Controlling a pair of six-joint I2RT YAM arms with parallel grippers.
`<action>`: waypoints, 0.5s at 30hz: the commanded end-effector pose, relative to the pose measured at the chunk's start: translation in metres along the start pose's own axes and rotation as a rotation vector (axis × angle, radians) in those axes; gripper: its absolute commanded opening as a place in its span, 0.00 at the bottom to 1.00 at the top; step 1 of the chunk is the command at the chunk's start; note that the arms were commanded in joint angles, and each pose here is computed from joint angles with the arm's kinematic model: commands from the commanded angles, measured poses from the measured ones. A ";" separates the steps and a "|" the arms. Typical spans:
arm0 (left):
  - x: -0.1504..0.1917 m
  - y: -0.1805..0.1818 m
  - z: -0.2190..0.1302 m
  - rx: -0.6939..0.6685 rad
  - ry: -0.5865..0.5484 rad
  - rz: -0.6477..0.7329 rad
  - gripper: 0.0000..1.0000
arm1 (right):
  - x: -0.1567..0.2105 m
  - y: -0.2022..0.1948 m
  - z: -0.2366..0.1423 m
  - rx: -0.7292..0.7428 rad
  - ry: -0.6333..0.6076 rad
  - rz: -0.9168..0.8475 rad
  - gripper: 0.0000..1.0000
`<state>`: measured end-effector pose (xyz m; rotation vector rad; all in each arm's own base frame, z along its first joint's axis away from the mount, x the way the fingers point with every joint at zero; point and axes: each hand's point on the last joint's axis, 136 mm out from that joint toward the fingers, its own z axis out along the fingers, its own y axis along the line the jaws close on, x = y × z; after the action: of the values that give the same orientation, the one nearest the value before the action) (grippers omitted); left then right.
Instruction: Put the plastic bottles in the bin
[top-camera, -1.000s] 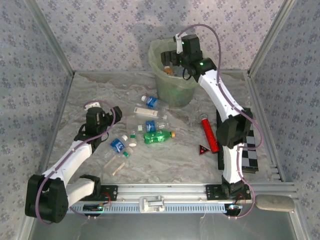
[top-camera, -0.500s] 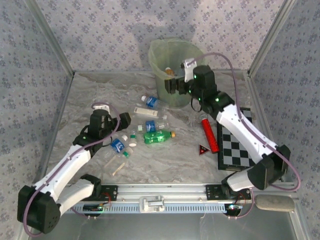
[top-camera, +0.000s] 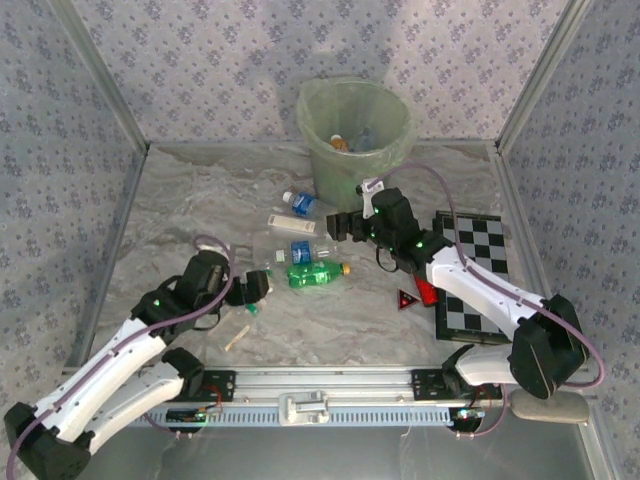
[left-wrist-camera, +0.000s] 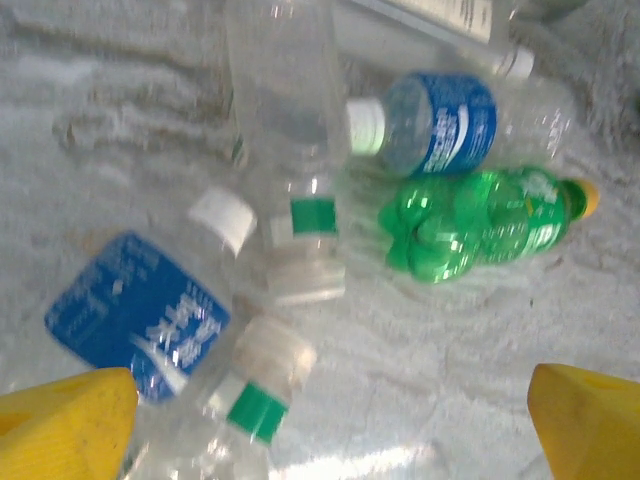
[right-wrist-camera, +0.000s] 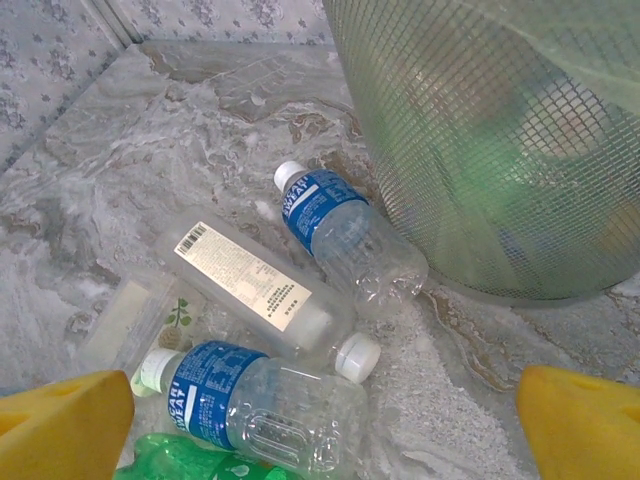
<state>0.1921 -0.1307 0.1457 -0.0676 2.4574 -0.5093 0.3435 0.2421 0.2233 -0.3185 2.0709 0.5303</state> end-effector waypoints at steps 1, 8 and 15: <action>0.037 0.031 -0.004 -0.129 0.109 -0.040 1.00 | -0.015 0.002 0.000 0.003 -0.060 0.034 1.00; 0.058 0.053 0.000 -0.254 0.162 -0.046 1.00 | -0.015 0.004 0.009 0.002 -0.048 0.030 1.00; 0.077 0.062 0.011 -0.299 0.224 -0.063 1.00 | -0.012 0.000 0.009 0.024 -0.042 0.028 1.00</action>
<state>0.1458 -0.0953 0.0765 -0.1806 2.7261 -0.2086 0.3518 0.2466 0.2166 -0.2893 2.0719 0.5323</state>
